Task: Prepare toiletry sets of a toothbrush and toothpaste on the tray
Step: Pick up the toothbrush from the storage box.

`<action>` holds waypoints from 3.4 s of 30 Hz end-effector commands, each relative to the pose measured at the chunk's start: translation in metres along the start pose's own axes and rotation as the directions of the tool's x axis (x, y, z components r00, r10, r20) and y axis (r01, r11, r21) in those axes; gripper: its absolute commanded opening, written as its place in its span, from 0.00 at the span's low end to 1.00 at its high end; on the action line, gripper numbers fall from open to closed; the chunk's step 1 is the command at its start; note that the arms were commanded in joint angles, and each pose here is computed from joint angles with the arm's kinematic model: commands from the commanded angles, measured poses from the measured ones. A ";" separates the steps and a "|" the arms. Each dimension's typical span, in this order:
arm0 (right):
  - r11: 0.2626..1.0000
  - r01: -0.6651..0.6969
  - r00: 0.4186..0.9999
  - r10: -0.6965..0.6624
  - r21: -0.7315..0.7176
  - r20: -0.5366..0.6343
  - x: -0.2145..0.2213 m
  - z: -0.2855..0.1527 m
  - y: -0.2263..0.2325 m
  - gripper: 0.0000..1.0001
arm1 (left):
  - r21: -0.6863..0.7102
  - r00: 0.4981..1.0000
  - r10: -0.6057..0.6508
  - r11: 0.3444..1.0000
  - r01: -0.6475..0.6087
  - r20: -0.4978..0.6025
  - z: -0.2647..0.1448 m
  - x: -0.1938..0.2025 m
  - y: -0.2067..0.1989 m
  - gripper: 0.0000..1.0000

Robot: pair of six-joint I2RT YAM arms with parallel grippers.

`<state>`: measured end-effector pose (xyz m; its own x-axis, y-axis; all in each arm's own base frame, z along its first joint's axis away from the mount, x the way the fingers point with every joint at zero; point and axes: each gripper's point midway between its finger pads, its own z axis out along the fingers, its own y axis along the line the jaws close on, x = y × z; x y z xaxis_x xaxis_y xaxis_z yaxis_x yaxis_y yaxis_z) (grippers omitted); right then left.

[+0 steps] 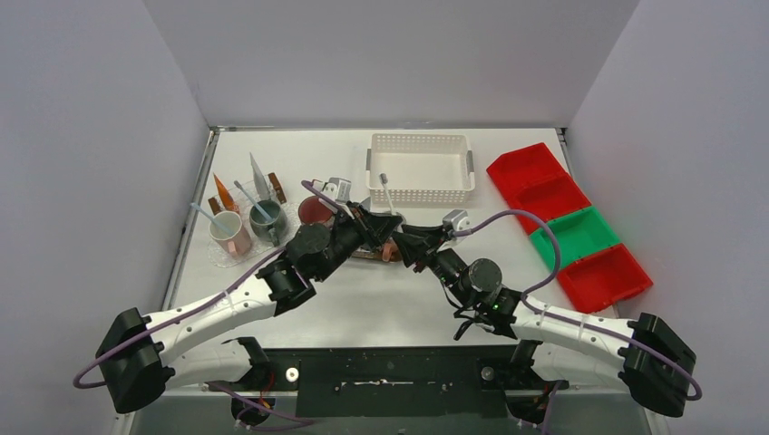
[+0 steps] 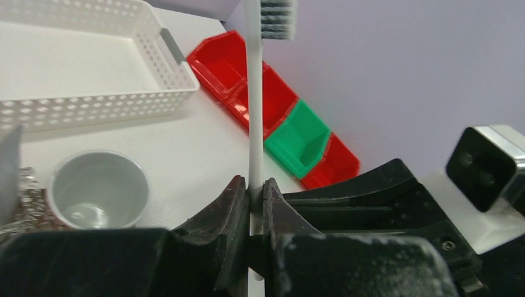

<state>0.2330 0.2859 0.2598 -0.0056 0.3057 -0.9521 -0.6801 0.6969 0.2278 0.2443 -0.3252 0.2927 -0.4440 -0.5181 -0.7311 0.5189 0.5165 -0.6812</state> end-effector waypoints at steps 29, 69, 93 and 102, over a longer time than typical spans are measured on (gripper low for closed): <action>0.977 -0.001 0.828 0.120 0.212 -0.548 -0.088 -0.037 0.013 0.79 | 0.077 0.410 0.872 0.444 -0.893 -0.268 -0.060 -0.035 0.046 0.00; 0.984 -0.149 0.494 0.162 0.100 -0.854 -0.035 -0.007 0.037 0.49 | 0.218 0.057 0.981 0.097 -0.971 -0.183 -0.058 -0.016 0.029 0.00; 0.986 -0.148 0.491 0.137 0.073 -0.861 -0.022 -0.006 0.038 0.00 | 0.202 0.048 0.981 0.086 -0.976 -0.187 -0.058 -0.011 0.038 0.07; 0.988 -0.080 0.499 0.152 0.129 -0.853 -0.015 -0.013 0.036 0.00 | 0.106 0.154 0.966 0.179 -0.978 -0.205 -0.060 -0.035 0.054 0.46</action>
<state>0.1957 0.3011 0.2750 -0.7426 -0.3370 -0.5787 -0.6032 0.7120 0.3594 0.2325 -0.2484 0.2465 0.2854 0.6566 -0.6981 0.6524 0.4005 0.6434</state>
